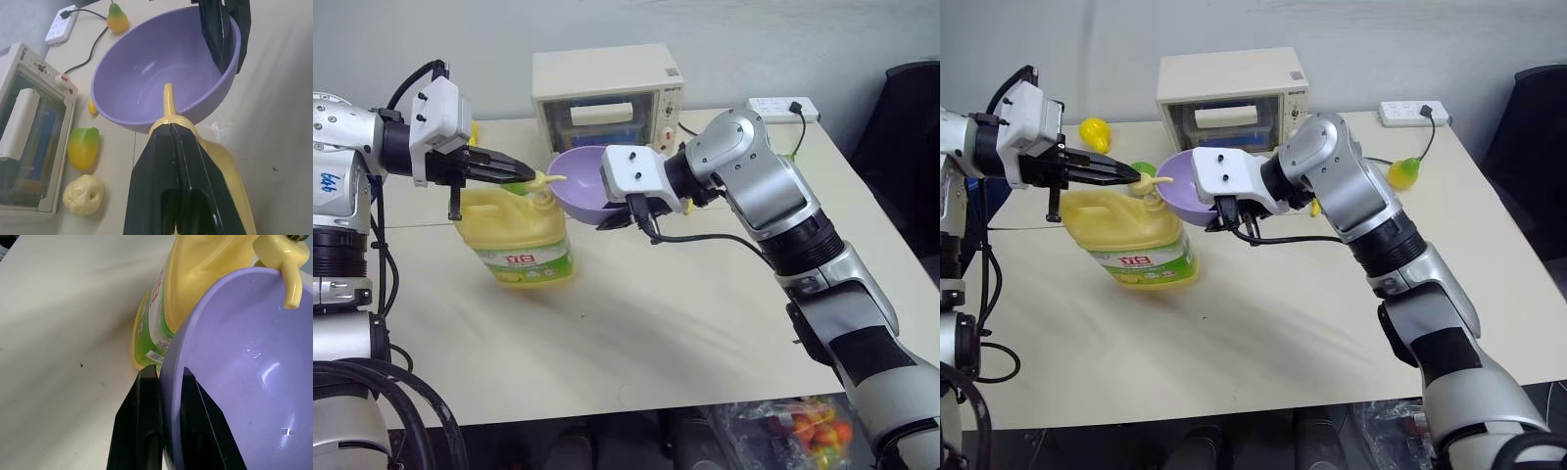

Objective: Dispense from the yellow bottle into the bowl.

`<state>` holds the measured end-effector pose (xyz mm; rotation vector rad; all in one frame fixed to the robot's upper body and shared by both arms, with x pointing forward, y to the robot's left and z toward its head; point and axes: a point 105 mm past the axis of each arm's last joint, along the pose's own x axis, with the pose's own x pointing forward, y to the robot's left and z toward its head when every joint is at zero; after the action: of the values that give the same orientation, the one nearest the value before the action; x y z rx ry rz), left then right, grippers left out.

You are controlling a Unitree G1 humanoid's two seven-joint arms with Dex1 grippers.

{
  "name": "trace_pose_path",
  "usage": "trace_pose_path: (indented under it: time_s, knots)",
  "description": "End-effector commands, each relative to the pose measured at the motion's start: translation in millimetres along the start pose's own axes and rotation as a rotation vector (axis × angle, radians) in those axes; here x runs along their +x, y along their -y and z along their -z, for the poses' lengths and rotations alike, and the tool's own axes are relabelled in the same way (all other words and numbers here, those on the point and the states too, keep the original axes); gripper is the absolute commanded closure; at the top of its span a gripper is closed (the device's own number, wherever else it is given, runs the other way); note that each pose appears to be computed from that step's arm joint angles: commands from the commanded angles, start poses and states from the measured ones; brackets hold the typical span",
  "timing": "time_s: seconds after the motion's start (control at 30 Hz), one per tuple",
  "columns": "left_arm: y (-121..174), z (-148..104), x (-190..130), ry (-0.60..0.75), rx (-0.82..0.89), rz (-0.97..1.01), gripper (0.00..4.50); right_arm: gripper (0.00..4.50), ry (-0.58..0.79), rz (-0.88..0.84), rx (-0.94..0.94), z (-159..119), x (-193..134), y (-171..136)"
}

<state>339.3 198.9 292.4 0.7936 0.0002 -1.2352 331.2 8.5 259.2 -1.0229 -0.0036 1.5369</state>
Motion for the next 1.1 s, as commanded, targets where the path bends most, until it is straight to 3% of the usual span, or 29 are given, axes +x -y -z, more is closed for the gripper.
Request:
trace_pose_path:
  time_s: [0.03, 1.1]
  knots:
    - [26.4, 53.2, 23.4, -0.172, -0.167, 0.139, 4.47, 4.5, 0.041, 0.011, -0.092, -20.3, -3.7, 0.9]
    - [36.4, 60.5, 27.0, -0.19, -0.192, 0.178, 4.47, 4.5, -0.017, 0.013, -0.091, 3.7, 7.0, -1.6]
